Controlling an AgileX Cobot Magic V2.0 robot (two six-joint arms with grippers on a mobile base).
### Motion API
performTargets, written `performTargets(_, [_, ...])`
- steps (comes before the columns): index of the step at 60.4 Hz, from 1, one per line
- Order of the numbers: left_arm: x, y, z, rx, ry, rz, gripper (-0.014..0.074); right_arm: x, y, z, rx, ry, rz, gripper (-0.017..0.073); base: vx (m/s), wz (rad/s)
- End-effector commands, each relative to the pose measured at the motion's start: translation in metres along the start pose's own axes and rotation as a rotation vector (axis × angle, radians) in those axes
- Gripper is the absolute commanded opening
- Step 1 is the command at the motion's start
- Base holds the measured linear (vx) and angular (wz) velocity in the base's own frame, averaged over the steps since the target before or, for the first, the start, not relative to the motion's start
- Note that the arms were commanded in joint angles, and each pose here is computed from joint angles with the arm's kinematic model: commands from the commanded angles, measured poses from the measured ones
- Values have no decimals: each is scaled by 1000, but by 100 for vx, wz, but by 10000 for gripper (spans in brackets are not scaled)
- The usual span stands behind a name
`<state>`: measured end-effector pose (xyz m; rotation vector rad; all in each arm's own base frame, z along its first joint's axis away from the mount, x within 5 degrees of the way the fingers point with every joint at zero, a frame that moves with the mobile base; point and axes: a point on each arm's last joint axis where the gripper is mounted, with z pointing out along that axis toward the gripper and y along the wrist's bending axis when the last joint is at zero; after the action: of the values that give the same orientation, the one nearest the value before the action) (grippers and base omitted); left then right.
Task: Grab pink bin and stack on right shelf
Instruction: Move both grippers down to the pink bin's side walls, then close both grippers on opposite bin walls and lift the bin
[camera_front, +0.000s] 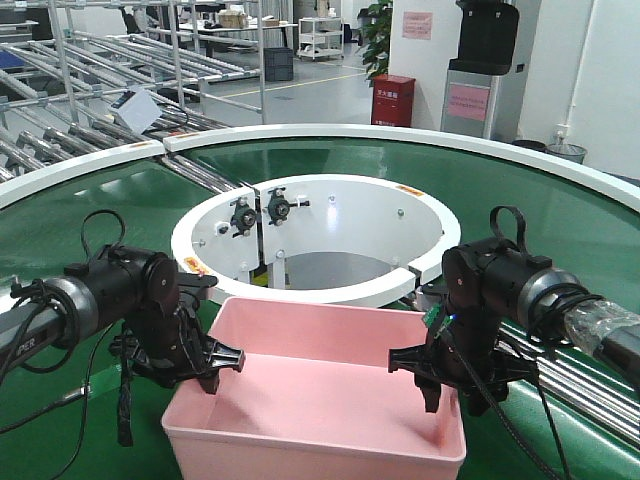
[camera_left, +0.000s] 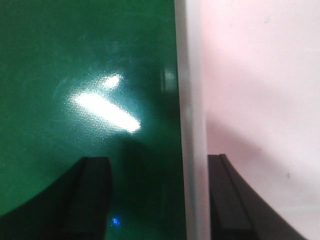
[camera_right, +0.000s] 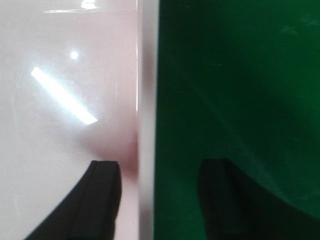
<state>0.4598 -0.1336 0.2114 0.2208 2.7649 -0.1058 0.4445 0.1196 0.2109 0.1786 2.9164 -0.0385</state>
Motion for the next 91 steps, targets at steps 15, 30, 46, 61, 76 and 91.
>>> performTargets(15, [-15, -5, -41, 21, -143, -7, 187, -7, -4, -35, -22, -97, 17, 66, 0, 0])
performTargets(30, [-15, -5, -44, 21, -145, -6, 103, -6, -4, -35, -29, -90, 21, -15, 0, 0])
performTargets(46, [-10, -3, -106, 25, -185, -78, 101, 1, -13, -86, -44, -158, 30, -10, 0, 0])
performTargets(61, [26, -12, -167, -46, -215, -188, 101, 21, -20, -149, -58, -240, -41, -9, 0, 0])
performTargets(76, [94, -32, -218, -66, -364, -206, 101, 54, -2, -194, -46, -327, -149, -9, 0, 0])
performTargets(91, [148, -35, -227, 19, -412, -168, 101, 99, -1, -193, -101, -376, -192, -9, 0, 0])
